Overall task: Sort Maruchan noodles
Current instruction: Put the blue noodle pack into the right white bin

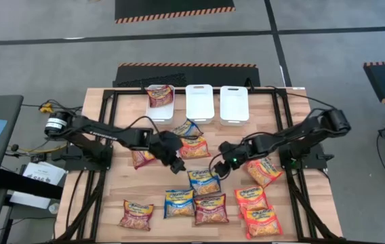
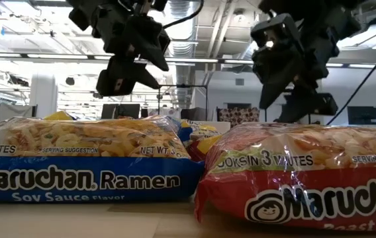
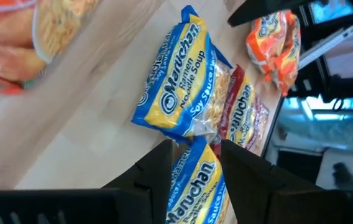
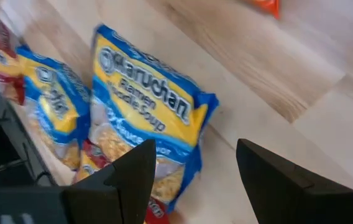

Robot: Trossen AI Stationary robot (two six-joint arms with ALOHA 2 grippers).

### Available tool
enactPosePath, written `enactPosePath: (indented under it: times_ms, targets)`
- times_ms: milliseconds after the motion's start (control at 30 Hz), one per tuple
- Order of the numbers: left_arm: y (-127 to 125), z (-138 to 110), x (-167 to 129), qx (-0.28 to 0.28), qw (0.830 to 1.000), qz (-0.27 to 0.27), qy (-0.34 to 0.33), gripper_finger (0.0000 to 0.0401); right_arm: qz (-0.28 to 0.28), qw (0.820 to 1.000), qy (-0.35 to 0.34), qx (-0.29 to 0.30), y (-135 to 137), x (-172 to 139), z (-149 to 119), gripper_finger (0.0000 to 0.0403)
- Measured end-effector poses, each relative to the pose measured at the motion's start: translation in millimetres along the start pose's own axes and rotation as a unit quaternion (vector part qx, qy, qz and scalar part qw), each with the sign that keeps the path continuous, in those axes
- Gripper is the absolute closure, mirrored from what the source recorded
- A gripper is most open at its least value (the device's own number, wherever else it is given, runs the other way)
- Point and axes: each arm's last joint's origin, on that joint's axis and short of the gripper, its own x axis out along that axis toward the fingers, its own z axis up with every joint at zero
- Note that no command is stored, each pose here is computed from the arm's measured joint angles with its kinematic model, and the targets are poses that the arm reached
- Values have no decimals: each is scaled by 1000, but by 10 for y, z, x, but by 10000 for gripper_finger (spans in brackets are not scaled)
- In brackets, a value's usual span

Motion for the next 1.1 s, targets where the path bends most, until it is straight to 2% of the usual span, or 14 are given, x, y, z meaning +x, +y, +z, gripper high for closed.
enactPosePath:
  times_ms: [167,367,467,633,733,967,1100]
  targets:
    - [50,-115,51,-21,1000,4,-6,280,3,1000,5,-3,-2,128,-3,152]
    - [61,-121,71,-32,998,-18,-41,280,-7,1000,10,2,-33,204,-9,152]
    - [96,-119,121,-37,998,-5,-46,280,-5,1000,8,3,-33,202,2,152]
    - [161,-127,359,-46,998,-34,-20,280,-1,1000,1,4,-37,197,42,152]
    - [176,-120,476,-52,997,-56,-27,280,0,1000,1,4,-35,197,43,152]
    - [299,-169,647,-72,996,-43,-4,280,-3,1000,0,7,-48,194,58,152]
    - [354,-191,774,-81,995,-59,10,280,1,1000,1,9,-41,195,57,152]
